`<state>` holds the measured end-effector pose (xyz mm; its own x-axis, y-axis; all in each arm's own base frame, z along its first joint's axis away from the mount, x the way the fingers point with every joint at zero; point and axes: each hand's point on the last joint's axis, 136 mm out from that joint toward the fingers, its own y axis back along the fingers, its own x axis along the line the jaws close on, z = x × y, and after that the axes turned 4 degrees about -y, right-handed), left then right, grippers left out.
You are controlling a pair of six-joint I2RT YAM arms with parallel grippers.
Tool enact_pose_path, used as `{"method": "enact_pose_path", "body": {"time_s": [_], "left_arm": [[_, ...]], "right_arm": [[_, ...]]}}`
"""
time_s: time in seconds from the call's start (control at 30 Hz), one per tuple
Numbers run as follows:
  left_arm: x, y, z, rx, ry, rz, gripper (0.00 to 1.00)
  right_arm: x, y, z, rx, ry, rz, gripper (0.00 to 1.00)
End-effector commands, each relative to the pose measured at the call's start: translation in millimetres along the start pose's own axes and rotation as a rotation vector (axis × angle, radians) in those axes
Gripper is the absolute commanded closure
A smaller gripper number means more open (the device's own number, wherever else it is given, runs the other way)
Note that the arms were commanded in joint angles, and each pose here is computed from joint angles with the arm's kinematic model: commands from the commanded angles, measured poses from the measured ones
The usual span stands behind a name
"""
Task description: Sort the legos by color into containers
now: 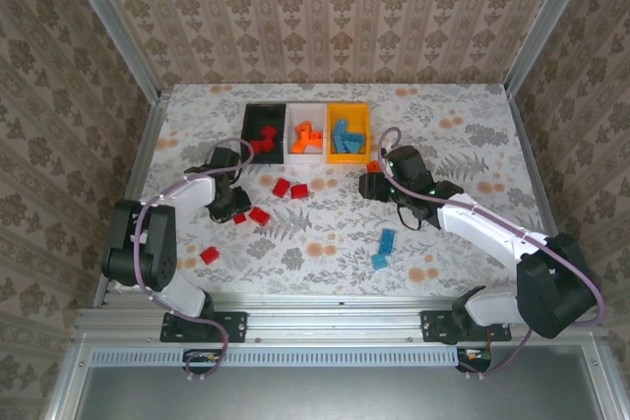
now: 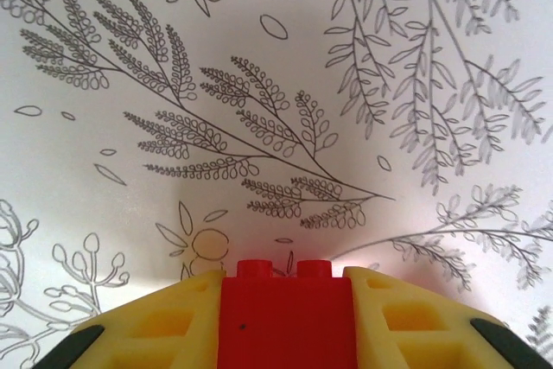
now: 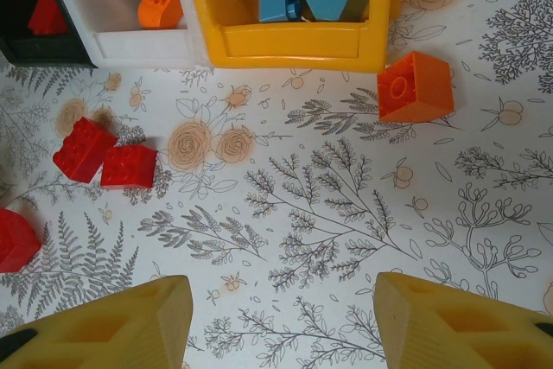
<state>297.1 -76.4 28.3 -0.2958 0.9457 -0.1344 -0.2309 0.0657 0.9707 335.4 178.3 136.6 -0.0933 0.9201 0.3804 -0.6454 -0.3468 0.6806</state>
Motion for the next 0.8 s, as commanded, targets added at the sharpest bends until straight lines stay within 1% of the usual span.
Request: {"method": "enact_pose_path", "body": {"time_s": [0.0, 0.17, 0.27, 0.33, 0.47, 0.57, 0.63, 0.7, 0.77], "left_arm": [[-20, 37, 23, -0.077, -0.044, -0.061, 0.74], [-58, 87, 80, -0.198, -0.108, -0.125, 0.73], [-81, 98, 114, -0.221, -0.144, -0.132, 0.73], [-99, 97, 136, -0.218, -0.166, -0.141, 0.73], [-123, 80, 164, -0.189, -0.190, -0.140, 0.73], [-142, 68, 177, -0.178, -0.199, -0.156, 0.73], [-149, 61, 182, -0.174, -0.216, -0.141, 0.73], [-153, 57, 185, -0.164, -0.220, -0.135, 0.70], [-155, 55, 187, -0.155, -0.222, -0.130, 0.61]], "right_arm": [[-3, 6, 7, -0.034, -0.013, -0.007, 0.42], [-4, 3, 7, -0.028, -0.024, -0.002, 0.42], [-4, 4, 8, -0.031, -0.025, -0.003, 0.42], [-5, 5, 9, -0.034, -0.024, -0.004, 0.42], [-7, 5, 7, -0.022, -0.028, -0.003, 0.42], [-6, 5, 5, -0.010, -0.031, 0.004, 0.42], [-5, 5, 6, -0.010, -0.031, 0.009, 0.42], [-3, 6, 7, -0.010, -0.033, 0.016, 0.41], [-3, 6, 7, -0.009, -0.033, 0.019, 0.41]]}}
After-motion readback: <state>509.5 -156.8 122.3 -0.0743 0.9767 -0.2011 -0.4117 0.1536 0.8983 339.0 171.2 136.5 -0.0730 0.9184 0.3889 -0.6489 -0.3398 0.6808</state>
